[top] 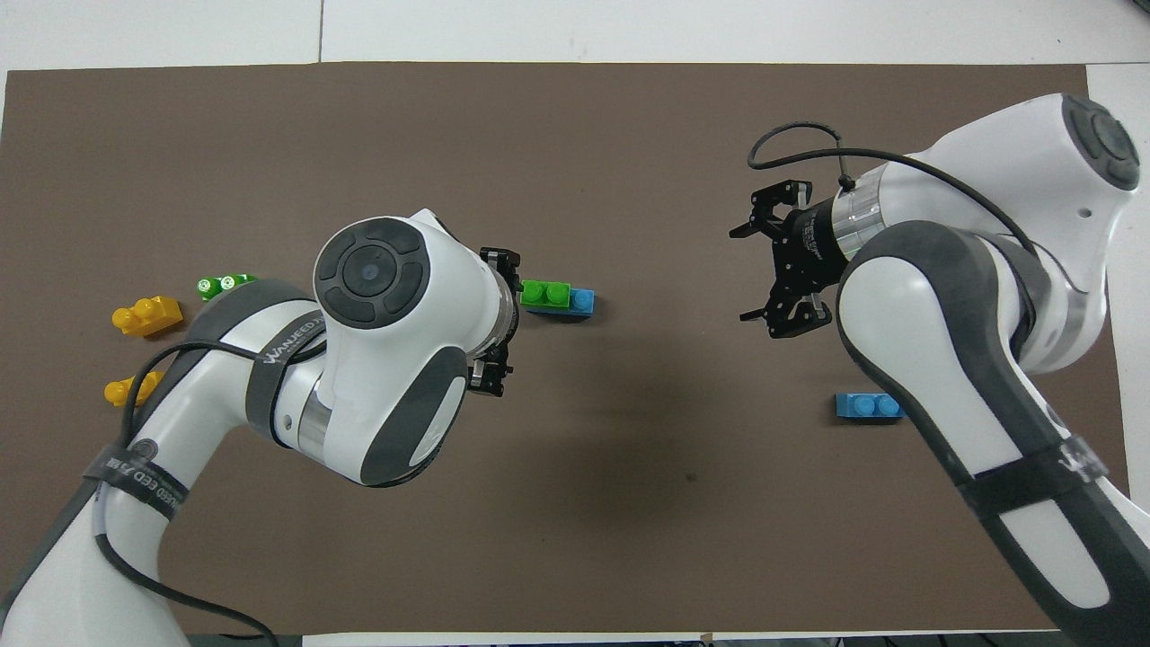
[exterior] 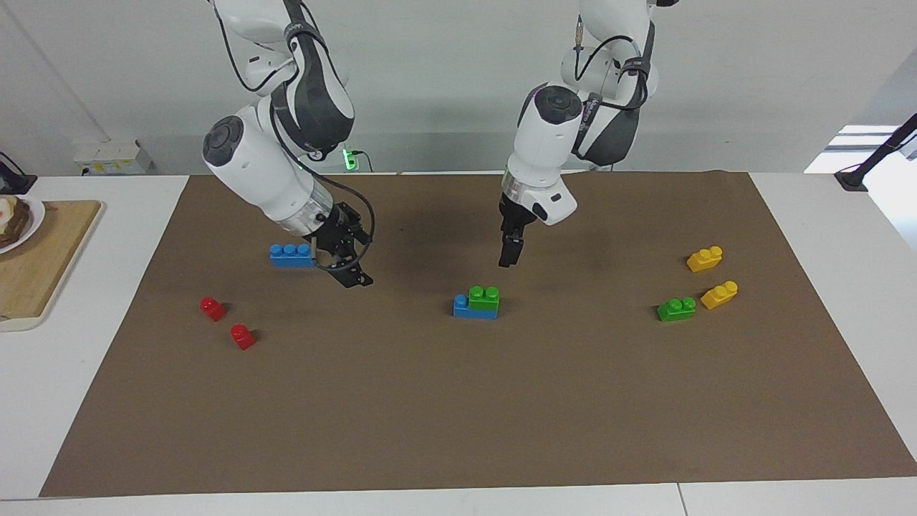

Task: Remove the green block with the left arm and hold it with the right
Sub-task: 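Move the left gripper and the right gripper toward the joined green-blue block, then grasp the green block with the left gripper while the right gripper approaches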

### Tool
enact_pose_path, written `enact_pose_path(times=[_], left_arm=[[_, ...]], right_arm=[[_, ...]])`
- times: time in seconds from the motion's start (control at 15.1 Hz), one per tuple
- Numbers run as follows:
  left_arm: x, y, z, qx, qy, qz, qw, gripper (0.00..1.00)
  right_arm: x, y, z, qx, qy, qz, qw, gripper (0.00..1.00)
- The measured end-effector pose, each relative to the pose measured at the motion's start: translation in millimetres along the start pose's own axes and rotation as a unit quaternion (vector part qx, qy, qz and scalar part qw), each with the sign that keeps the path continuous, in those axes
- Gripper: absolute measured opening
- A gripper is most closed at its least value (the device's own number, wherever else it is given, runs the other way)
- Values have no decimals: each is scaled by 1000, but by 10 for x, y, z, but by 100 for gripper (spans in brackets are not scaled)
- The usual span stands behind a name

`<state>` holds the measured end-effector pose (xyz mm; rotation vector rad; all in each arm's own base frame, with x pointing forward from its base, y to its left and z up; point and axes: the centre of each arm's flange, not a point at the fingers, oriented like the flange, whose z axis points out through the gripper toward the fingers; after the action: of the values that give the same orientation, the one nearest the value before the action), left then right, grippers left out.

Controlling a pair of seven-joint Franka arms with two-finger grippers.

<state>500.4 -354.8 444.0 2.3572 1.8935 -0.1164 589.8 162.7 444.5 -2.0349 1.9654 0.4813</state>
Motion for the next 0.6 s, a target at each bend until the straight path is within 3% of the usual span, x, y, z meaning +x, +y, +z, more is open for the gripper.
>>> enact_pose_path(times=[0.6], left_arm=[[-259,556,485,28,6,-37,999,100]], right_arm=[[-334,10,703,12,-9,19,1000,100]])
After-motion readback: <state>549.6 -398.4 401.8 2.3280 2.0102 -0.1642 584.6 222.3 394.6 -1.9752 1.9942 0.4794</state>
